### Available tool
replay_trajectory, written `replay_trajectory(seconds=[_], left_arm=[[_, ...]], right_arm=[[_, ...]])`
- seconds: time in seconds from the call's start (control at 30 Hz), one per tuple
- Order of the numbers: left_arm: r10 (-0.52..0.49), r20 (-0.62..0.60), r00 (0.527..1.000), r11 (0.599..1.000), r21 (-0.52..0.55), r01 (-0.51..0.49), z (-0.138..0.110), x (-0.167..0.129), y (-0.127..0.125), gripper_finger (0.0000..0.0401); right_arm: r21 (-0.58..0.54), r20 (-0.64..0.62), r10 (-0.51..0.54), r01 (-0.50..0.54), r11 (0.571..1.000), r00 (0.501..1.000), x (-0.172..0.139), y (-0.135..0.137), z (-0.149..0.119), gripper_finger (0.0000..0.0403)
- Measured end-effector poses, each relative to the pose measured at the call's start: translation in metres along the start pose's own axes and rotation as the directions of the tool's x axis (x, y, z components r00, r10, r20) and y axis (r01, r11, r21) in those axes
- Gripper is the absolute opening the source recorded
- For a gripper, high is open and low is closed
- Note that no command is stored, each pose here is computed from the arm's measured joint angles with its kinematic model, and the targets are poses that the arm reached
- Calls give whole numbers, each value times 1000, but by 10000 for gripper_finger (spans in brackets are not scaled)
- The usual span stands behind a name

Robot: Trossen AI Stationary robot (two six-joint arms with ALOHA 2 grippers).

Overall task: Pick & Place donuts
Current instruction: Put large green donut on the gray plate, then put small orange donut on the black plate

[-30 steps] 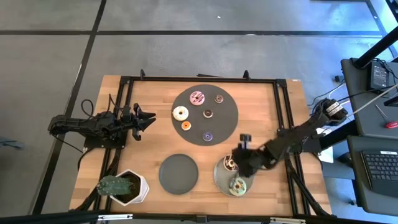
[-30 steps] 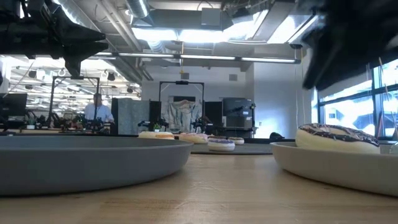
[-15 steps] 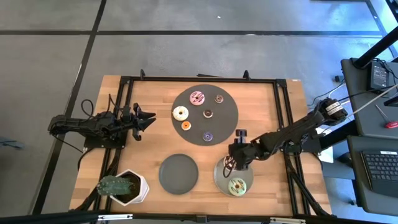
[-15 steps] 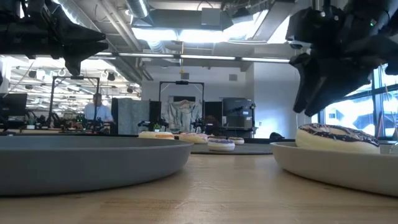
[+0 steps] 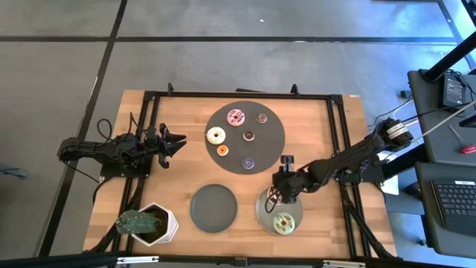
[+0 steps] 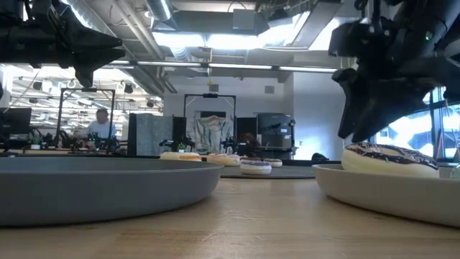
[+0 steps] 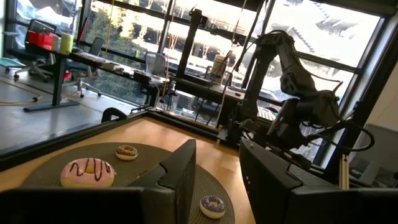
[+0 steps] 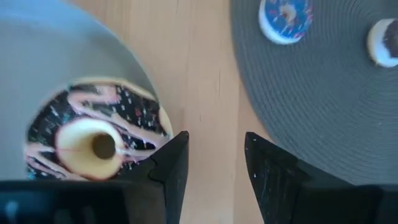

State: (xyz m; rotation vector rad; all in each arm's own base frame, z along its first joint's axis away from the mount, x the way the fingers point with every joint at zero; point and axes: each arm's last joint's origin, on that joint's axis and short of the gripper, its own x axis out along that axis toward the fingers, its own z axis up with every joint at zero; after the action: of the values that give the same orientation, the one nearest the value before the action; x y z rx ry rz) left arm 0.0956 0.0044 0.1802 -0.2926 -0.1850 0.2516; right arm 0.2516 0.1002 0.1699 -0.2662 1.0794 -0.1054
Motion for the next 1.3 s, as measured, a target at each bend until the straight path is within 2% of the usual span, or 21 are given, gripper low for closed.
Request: replay_trajectory(seconds=[0.17, 0.4, 0.7, 0.8, 0.9, 1.0, 1.3], left_arm=[[-1, 0, 1000, 1000, 0, 1, 0, 0, 0, 120], [-1, 0, 1000, 1000, 0, 1, 0, 0, 0, 120], [-2, 0, 1000, 1000, 0, 2, 0, 0, 0, 120], [-2, 0, 1000, 1000, 0, 2, 0, 0, 0, 120], [-2, -1, 1000, 1000, 0, 2, 0, 0, 0, 120], [-2, 0, 1000, 1000, 0, 2, 0, 0, 0, 120], [-5, 1, 1000, 1000, -1, 5, 0, 0, 0, 120]], right_arm=[[-7, -21, 7, -7, 1000, 1000, 5, 2, -1, 158], [4, -29, 101, -101, 995, 994, 1, 3, -1, 158], [8, -32, 104, -104, 995, 994, -1, 5, -2, 158], [-15, -35, 46, -47, 999, 998, -1, 2, -3, 158], [1, -33, -49, 49, 999, 998, -3, -9, -1, 158], [37, -10, -77, 78, 996, 997, -11, -28, 9, 158], [34, 132, 7, -11, 999, 991, -7, -93, 27, 158]])
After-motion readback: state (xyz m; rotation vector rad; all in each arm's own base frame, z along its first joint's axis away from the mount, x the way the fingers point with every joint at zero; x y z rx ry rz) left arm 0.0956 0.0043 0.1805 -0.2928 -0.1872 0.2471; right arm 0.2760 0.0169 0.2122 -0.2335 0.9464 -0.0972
